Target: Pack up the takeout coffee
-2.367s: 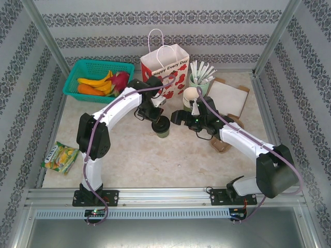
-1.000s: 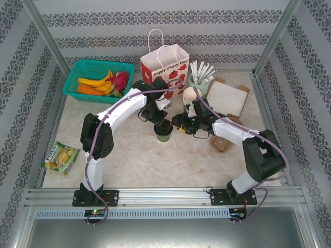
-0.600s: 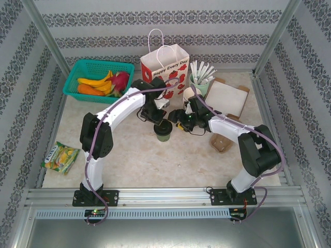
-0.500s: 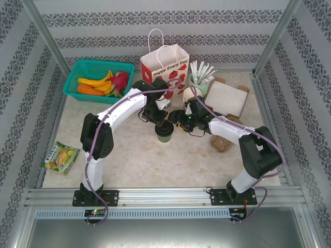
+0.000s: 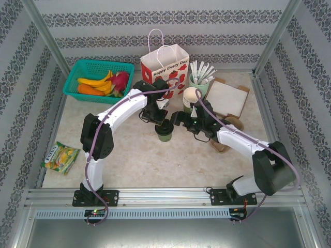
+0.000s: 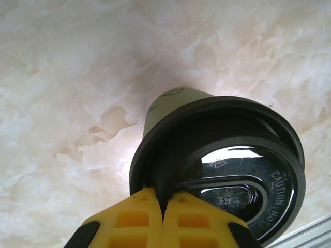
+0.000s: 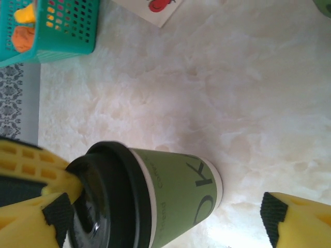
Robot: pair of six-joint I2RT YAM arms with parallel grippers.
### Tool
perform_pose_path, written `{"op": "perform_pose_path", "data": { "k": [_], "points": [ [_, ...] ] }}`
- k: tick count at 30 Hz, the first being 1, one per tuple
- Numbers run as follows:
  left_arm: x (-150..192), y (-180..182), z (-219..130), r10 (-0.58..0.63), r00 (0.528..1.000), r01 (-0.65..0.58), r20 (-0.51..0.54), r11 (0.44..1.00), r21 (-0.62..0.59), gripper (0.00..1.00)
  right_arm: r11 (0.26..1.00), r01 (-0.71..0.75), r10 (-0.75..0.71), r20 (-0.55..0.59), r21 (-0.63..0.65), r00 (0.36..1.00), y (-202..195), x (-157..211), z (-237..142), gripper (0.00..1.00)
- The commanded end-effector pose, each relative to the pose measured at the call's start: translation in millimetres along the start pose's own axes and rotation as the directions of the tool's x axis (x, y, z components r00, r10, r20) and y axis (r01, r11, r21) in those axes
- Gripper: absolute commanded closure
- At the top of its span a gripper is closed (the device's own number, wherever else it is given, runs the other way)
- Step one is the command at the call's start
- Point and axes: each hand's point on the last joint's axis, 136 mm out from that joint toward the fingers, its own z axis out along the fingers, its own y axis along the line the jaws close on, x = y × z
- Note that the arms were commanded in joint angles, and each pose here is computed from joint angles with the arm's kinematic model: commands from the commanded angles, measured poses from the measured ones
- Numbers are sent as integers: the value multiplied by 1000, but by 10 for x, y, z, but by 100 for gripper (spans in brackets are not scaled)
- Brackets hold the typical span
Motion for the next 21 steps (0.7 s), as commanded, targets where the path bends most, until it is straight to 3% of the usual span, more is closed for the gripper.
{"op": "perform_pose_path", "data": {
  "k": [1,6,13,21],
  "points": [
    [51,93,136,-28,999,27,-16,997,-76,100,993,116,-115,52,-5,992,71,-10,-98,2],
    [41,134,123,-59,998,59,-2,993,-100,100,981,192,-193,64,27,979,-16,138,-155,2],
    [45,121,154,-88,996,88,3,992,-88,100,926,376,-376,-3,46,927,-72,469,-155,5],
    [50,105,206,-120,993,120,6,990,-72,100,878,470,-476,65,87,877,-40,449,-38,12]
  ]
}}
